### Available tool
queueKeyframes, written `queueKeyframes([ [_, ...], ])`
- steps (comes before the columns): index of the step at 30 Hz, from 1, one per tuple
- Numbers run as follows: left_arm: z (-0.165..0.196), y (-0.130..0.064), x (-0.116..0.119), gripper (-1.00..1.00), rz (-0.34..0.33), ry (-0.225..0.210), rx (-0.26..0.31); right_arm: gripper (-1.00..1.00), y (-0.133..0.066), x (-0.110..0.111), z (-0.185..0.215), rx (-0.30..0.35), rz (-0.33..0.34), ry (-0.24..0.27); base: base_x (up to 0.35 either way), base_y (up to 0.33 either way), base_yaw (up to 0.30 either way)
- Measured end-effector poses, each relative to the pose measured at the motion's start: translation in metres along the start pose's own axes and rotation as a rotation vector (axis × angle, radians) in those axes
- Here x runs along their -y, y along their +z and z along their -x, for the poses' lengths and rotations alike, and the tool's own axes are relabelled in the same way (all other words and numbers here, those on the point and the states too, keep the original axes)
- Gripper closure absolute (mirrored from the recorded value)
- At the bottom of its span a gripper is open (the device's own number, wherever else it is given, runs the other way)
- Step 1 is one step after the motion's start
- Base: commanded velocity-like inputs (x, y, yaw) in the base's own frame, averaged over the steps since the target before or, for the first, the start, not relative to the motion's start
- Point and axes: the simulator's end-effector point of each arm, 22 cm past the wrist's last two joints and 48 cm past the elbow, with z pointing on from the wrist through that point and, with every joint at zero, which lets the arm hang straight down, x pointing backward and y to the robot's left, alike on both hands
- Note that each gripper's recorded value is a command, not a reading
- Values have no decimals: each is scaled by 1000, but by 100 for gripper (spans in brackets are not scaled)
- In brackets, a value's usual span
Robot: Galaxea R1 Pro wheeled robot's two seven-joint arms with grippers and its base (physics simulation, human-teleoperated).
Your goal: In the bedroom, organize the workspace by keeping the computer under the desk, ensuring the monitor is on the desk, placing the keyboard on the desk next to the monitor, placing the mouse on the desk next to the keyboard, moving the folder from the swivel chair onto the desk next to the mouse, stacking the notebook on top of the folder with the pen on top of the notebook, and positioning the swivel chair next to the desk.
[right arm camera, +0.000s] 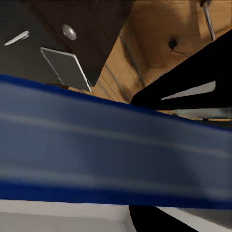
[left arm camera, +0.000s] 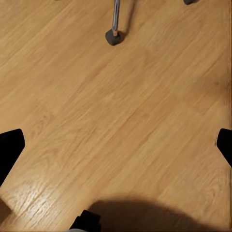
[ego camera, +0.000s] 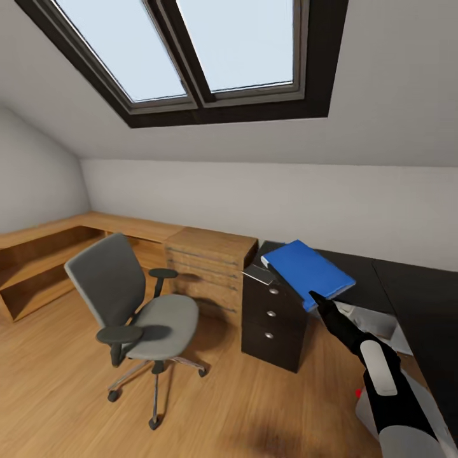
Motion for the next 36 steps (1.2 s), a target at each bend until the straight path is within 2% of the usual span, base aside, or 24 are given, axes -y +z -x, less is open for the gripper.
queueKeyframes([
  [5, -5, -6, -4, -100, 7, 7, -16, 100, 2, 19, 2, 50, -50, 14, 0, 0, -280],
  [15, 0, -16, -8, -100, 16, 0, -4, 100, 2, 17, 4, 51, -68, 18, 0, 0, -47],
  [19, -5, -15, -12, -100, 24, -4, -8, 100, 2, 7, 7, 56, -19, 18, 0, 0, 0],
  [21, -4, -15, -15, -100, 33, -17, 17, 100, 1, -13, 7, 53, 76, 9, 0, 0, 0],
  [26, -5, -15, -16, -100, 35, -17, 17, 100, 1, -8, 0, 35, 75, 27, 135, 0, 0],
  [28, -9, -16, -14, -100, 32, -15, 10, 100, 2, 6, -14, 9, 50, 53, 326, 0, 0],
  [36, -12, -17, -9, -100, 27, -18, 2, 100, 2, 5, -15, 14, 69, 55, 331, 13, -194],
])
